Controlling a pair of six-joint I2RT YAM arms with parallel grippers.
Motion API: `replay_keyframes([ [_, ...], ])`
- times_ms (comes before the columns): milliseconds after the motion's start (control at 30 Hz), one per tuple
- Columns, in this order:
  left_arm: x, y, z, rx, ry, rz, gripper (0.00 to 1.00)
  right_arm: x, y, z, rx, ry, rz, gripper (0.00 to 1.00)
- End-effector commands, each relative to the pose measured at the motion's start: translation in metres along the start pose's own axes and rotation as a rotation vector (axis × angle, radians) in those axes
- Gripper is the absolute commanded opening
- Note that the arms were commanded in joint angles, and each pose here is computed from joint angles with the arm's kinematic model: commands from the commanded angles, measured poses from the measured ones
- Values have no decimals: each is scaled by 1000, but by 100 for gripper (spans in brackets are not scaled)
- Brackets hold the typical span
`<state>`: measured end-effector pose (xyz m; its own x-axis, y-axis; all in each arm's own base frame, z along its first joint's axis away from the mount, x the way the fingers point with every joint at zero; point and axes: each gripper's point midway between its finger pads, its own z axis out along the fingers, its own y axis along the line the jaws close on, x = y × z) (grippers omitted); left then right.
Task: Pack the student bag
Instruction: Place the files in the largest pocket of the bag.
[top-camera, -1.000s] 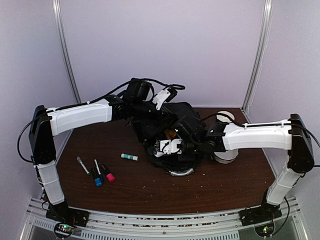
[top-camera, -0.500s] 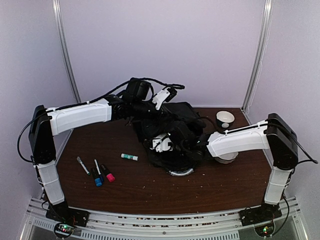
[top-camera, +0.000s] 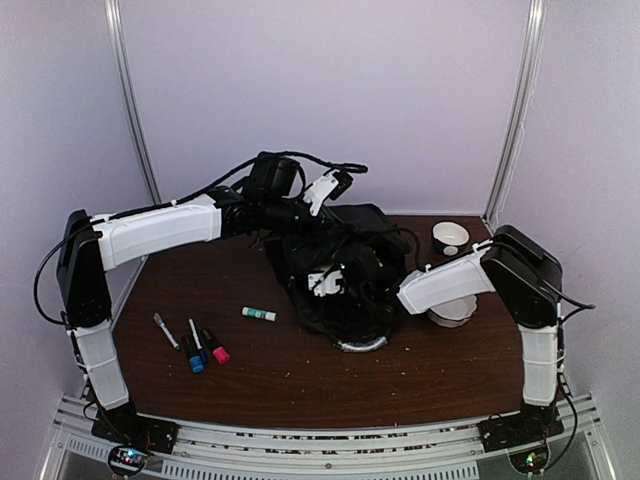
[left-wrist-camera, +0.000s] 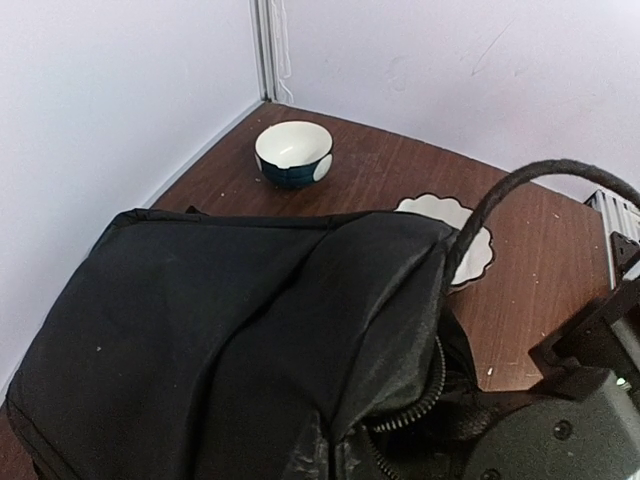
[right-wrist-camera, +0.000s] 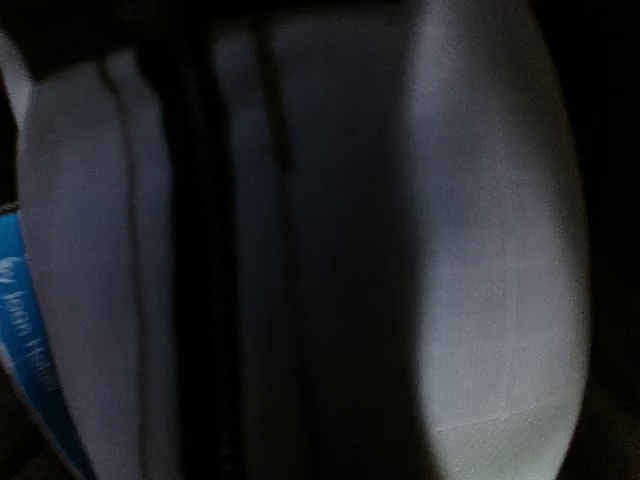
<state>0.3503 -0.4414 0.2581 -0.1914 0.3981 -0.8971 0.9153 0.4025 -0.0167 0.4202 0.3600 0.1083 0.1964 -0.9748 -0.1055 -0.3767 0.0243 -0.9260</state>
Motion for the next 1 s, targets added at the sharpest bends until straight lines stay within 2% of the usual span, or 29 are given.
replay_keyframes([
  [0, -100, -19, -52, 48, -292, 102, 0, 13, -25, 21, 107, 43, 33, 6],
  [200, -99, -21, -54, 56, -289, 103, 0, 28, -31, 31, 139, 84, 45, 7],
  [333, -99, -26, -55, 82, -295, 111, 0, 22, -30, 44, 151, 79, 18, 11],
  [400, -99, -27, -55, 86, -293, 110, 0, 15, -27, 46, 146, 61, 6, 17],
  [500, -95, -25, -53, 73, -281, 104, 0, 9, -24, 41, 137, 41, -4, 36],
  [567, -92, -23, -52, 67, -275, 104, 0, 7, -24, 31, 136, 22, 1, 43],
  [767, -88, -21, -48, 59, -267, 107, 0, 12, -24, 0, 83, -11, 27, 52],
  [967, -76, -14, -37, 39, -214, 91, 0, 7, 2, -35, -38, -69, 7, 59],
])
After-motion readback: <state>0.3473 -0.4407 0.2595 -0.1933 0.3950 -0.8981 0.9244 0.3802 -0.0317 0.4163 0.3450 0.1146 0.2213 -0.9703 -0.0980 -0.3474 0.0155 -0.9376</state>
